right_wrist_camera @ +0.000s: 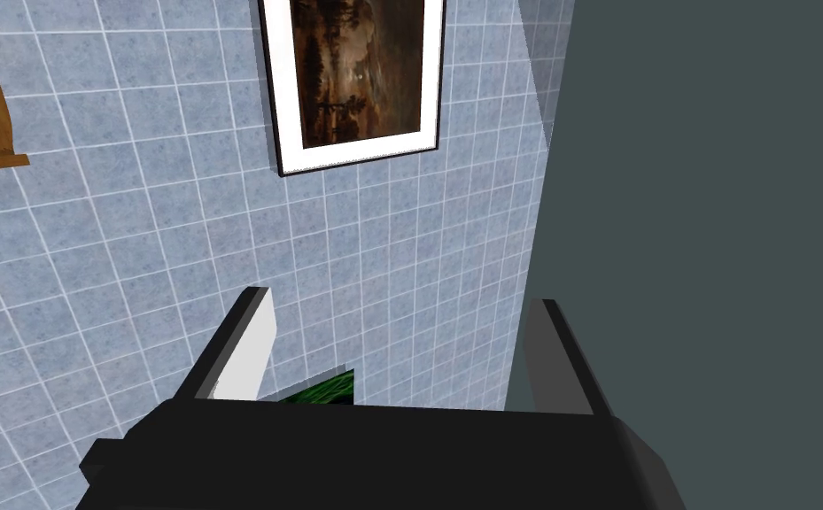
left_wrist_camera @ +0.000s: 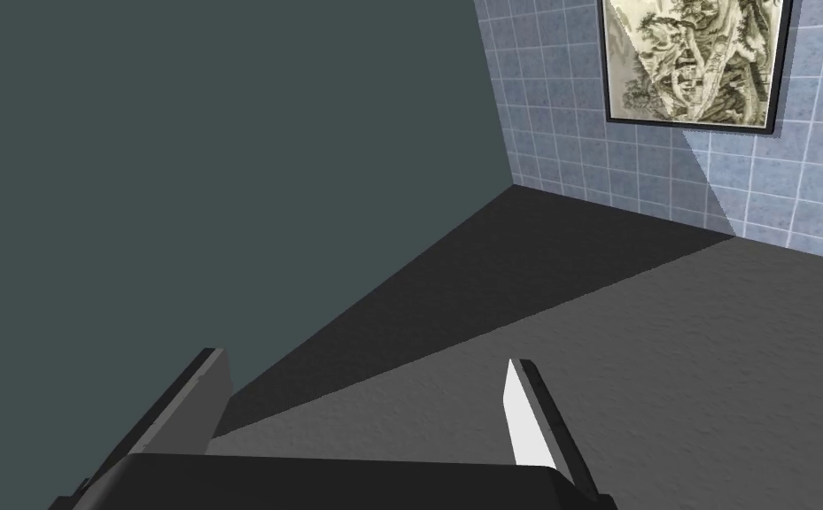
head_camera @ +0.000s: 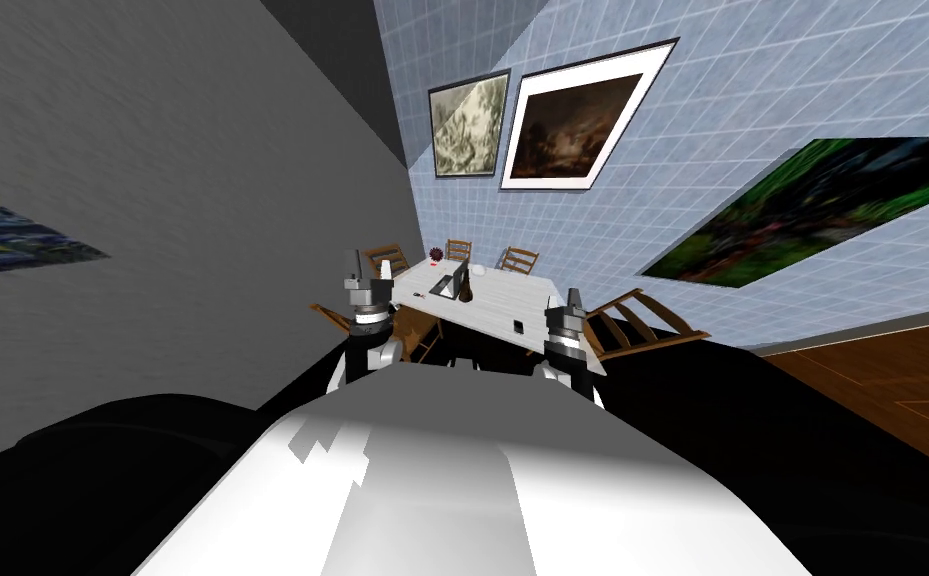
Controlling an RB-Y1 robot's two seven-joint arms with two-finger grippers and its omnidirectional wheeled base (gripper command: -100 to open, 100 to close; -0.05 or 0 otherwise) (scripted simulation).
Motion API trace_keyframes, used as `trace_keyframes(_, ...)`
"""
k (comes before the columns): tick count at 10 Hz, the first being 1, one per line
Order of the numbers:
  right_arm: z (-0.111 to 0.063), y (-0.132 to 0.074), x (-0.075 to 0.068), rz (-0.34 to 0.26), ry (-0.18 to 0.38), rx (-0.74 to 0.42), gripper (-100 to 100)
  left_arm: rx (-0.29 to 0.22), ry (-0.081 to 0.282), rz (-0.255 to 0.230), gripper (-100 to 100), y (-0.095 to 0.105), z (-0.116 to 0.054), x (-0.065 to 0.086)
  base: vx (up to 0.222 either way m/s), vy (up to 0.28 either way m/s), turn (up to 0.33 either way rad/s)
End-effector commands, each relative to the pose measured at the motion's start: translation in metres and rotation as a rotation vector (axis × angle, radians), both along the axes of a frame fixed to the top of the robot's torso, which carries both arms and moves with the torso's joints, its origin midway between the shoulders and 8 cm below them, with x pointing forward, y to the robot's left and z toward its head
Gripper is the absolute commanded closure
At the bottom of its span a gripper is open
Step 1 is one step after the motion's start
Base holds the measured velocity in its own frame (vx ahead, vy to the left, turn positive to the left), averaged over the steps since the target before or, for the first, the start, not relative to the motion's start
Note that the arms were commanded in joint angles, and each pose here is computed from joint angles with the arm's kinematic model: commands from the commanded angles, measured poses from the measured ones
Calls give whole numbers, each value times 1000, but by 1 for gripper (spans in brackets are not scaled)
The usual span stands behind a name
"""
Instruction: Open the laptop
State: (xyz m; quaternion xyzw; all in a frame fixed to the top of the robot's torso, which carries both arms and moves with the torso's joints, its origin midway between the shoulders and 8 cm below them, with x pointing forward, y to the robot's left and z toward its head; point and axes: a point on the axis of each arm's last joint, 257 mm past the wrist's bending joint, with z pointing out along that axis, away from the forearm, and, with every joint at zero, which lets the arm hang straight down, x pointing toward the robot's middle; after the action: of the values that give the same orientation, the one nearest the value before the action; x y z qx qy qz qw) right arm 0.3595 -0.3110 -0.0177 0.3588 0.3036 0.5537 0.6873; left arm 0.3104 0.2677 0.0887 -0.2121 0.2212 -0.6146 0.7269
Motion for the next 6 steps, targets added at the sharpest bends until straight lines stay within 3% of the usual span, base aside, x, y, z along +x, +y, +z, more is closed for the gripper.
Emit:
trace_keyframes(1,0,0,0,0,0,0,0,62,31,-20,-100,-8,-7,8,6,-2,-24)
trace_keyframes(4,0,0,0,0,0,0,0,122,82,-26,-100,-14,-21,23,13,-4,-44)
trace_keyframes(6,0,0,0,0,0,0,0,169,146,-15,-100,-15,-41,43,29,-10,-99)
